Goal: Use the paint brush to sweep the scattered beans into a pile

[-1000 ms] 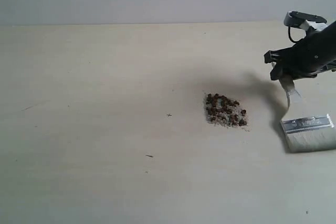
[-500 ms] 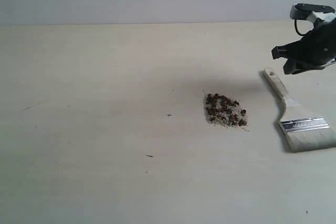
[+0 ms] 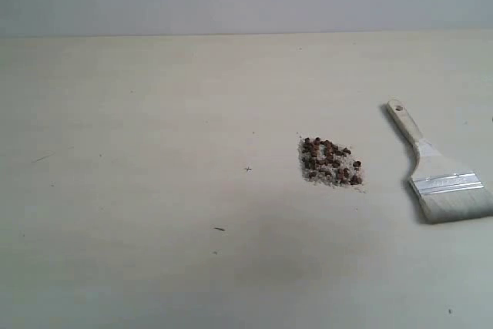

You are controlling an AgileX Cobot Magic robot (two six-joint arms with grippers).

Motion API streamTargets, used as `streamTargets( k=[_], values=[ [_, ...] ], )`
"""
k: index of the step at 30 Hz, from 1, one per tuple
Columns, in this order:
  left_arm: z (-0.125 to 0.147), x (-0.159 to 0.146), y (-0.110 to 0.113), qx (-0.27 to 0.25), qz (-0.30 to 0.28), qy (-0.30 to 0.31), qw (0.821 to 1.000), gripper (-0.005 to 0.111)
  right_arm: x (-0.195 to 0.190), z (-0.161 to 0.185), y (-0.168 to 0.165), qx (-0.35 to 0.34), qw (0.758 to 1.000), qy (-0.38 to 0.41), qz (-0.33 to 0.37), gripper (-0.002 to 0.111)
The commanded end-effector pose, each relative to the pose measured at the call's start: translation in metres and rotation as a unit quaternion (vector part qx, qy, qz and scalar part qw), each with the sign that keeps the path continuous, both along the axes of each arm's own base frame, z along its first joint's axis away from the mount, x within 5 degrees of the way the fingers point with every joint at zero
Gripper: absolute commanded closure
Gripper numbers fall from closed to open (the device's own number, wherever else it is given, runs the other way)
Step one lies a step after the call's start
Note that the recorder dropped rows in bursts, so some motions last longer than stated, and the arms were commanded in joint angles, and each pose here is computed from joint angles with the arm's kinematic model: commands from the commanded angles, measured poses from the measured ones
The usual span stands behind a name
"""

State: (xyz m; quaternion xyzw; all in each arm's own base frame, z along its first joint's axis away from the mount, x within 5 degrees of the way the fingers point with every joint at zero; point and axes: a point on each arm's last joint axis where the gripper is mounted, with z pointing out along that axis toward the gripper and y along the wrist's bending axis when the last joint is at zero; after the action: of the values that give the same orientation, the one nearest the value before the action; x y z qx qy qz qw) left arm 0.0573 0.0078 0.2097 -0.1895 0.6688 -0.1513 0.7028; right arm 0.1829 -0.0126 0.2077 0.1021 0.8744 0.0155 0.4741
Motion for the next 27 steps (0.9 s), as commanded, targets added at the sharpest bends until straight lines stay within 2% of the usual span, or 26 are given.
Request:
streamTargets(
  k=[1, 21, 27],
  values=[
    [-0.001, 0.000, 0.000, 0.004, 0.000, -0.002, 1.000, 0.107, -0.010, 0.007, -0.001, 0.027, 0.998, -0.040, -0.027, 0.108],
    [-0.001, 0.000, 0.000, 0.004, 0.000, -0.002, 1.000, 0.107, -0.013, 0.012, -0.001, 0.025, 0.998, -0.053, -0.026, 0.108],
    [-0.001, 0.000, 0.000, 0.004, 0.000, -0.002, 1.000, 0.107, -0.031, 0.038, 0.000, 0.023, 0.990, -0.136, -0.023, 0.108]
  ],
)
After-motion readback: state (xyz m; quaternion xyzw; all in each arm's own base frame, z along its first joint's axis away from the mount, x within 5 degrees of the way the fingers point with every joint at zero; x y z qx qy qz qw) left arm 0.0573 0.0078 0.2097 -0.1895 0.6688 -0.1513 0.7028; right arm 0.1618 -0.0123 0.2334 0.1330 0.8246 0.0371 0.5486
